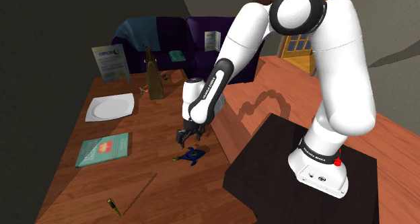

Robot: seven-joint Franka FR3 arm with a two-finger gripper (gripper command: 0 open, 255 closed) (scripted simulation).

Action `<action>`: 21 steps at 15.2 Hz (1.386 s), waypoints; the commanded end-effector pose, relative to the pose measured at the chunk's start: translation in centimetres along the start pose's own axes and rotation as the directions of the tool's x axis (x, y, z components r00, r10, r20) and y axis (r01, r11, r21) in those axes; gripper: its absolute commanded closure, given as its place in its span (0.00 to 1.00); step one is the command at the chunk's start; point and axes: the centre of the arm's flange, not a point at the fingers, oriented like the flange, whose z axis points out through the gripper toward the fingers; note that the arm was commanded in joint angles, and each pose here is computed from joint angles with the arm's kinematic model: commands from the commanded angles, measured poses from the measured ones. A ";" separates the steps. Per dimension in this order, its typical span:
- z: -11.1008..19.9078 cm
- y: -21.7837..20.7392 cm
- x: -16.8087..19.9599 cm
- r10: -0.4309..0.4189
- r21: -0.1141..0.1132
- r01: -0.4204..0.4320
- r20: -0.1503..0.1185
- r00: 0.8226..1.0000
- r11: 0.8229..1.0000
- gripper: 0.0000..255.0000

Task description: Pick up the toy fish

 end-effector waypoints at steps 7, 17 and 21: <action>4.6 0.0 0.7 0.008 0.005 -0.008 -0.004 1.000 1.000 0.00; 5.4 0.1 0.8 0.008 0.005 -0.008 -0.004 1.000 1.000 1.00; 4.9 0.0 0.7 0.008 0.005 -0.008 -0.004 1.000 1.000 1.00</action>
